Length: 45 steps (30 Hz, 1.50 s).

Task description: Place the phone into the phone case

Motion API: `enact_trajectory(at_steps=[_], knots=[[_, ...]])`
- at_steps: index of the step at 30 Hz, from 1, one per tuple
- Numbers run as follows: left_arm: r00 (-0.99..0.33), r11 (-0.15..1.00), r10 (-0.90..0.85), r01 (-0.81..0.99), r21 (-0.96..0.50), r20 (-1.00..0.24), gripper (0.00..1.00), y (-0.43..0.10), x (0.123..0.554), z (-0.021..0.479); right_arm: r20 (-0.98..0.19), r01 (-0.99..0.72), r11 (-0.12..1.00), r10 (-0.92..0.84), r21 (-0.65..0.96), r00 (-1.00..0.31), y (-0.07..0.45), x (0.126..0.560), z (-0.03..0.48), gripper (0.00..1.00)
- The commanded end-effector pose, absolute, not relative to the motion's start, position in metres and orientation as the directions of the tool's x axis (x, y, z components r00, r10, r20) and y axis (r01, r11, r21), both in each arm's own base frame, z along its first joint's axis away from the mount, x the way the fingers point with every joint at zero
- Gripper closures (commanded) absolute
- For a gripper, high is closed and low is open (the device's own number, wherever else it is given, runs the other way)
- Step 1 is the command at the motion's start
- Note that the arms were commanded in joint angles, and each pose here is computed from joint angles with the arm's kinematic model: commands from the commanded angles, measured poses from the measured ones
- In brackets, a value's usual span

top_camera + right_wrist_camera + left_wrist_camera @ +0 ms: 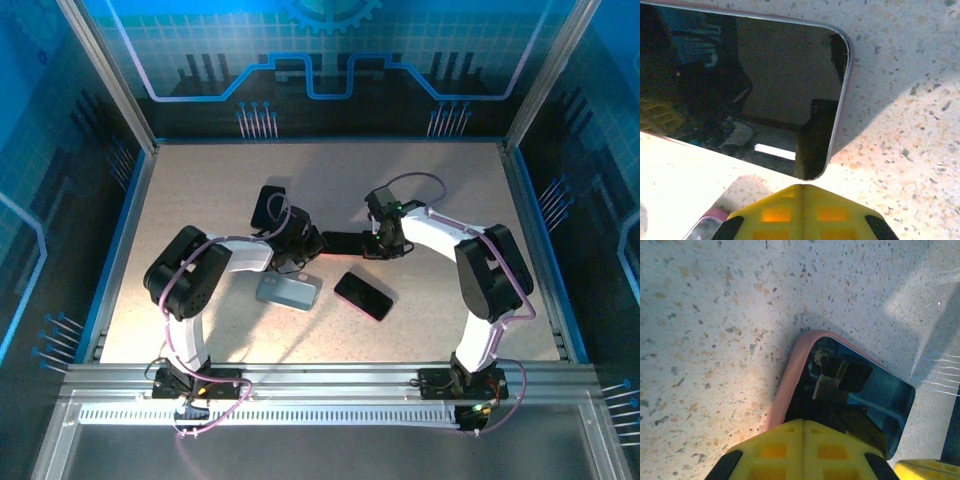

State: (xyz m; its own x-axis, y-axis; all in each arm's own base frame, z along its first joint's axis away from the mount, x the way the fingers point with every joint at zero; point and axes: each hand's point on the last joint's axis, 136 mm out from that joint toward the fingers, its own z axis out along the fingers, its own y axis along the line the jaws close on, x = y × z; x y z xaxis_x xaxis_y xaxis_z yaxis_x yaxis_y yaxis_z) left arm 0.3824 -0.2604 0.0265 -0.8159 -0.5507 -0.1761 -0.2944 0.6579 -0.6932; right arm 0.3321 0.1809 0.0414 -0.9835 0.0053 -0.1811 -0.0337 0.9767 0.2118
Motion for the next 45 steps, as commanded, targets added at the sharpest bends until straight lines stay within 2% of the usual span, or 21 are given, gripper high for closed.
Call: enact_trajectory(at_steps=[1, 6, 14, 35, 45], knots=[[-0.811, 0.719, -0.556, -0.358, -0.596, -0.184, 1.0, -0.232, 0.368, 0.003, -0.239, -0.052, 0.96, 0.016, 0.275, -0.971, 0.181, 0.348, 0.08, 1.0], [-0.806, 0.717, -0.561, -0.361, -0.596, -0.187, 1.0, -0.232, 0.368, 0.004, -0.242, -0.061, 0.959, 0.008, 0.277, -0.97, 0.182, 0.36, 0.082, 1.0], [-0.804, 0.714, -0.565, -0.362, -0.6, -0.187, 1.0, -0.232, 0.37, 0.005, -0.198, -0.052, 0.965, 0.001, 0.259, -0.98, 0.182, 0.359, 0.06, 1.0], [-0.805, 0.713, -0.566, -0.367, -0.597, -0.18, 1.0, -0.232, 0.369, 0.002, -0.12, -0.053, 0.976, -0.027, 0.212, -0.992, 0.179, 0.335, 0.028, 1.0], [-0.807, 0.713, -0.564, -0.367, -0.597, -0.177, 1.0, -0.233, 0.369, 0.001, -0.043, -0.082, 0.983, -0.075, 0.167, -0.996, 0.184, 0.318, -0.003, 1.0]])
